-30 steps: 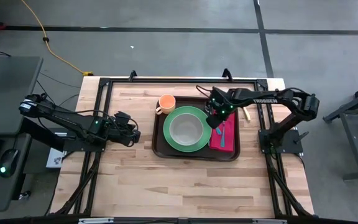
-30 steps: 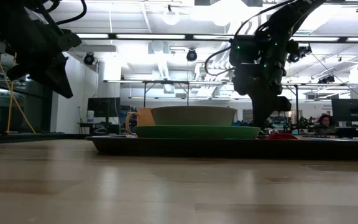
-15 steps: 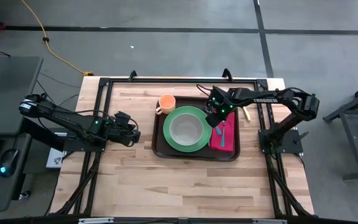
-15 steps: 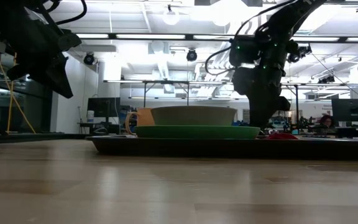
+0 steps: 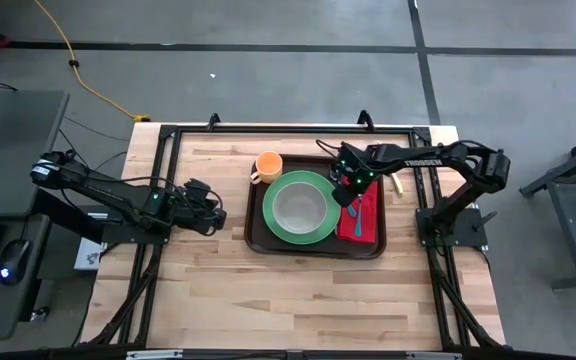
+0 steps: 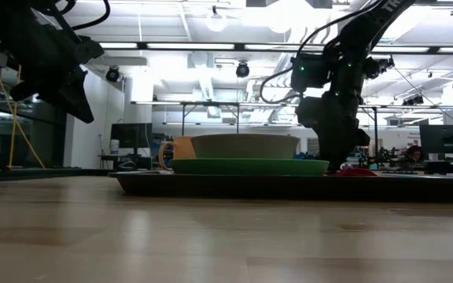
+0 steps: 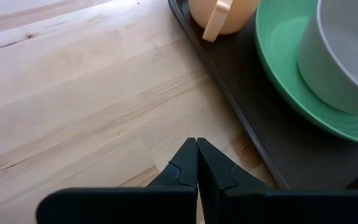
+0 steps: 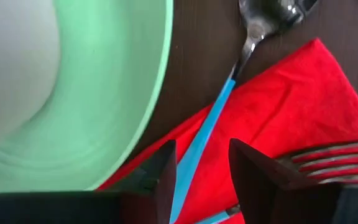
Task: Set up tray
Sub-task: Put the blue spoon on the red napkin to the left of the blue fork
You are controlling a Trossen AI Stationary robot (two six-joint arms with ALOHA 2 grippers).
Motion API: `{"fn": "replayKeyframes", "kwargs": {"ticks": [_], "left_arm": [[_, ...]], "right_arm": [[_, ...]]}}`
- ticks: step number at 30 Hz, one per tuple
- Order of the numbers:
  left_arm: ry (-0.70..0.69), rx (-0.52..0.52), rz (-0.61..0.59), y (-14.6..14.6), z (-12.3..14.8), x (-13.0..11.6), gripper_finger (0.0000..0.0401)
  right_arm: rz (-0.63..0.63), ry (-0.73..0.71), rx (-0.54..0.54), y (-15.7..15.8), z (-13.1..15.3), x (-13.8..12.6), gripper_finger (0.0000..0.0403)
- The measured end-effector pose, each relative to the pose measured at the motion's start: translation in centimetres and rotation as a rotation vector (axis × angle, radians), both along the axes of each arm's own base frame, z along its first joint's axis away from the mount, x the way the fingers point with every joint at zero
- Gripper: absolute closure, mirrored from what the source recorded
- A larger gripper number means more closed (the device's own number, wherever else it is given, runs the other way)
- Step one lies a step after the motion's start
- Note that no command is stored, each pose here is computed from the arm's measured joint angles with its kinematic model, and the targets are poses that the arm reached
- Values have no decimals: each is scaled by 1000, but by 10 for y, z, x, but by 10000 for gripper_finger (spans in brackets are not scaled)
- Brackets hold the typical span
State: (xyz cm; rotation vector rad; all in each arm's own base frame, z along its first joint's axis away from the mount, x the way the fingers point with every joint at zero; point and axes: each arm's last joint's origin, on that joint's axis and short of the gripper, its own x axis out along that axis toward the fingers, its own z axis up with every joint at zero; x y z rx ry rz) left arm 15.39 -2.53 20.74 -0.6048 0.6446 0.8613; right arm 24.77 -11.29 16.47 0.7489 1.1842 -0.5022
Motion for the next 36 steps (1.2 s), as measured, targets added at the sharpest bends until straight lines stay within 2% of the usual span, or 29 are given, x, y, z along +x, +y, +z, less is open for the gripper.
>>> {"fn": "replayKeyframes", "kwargs": {"ticks": [6,14,23,29,36], "left_arm": [[-8,-2,0,0,0,1,370],[-7,-1,0,0,0,1,370],[0,14,-13,0,0,1,370],[-4,26,-12,0,1,1,370],[-4,26,-11,0,1,1,370]], "right_arm": [[12,3,-10,1,-3,3,281],[26,61,16,2,-21,8,282],[45,111,-80,9,-25,12,285],[61,117,-120,16,-25,16,324],[56,92,-89,18,-25,18,373]]}}
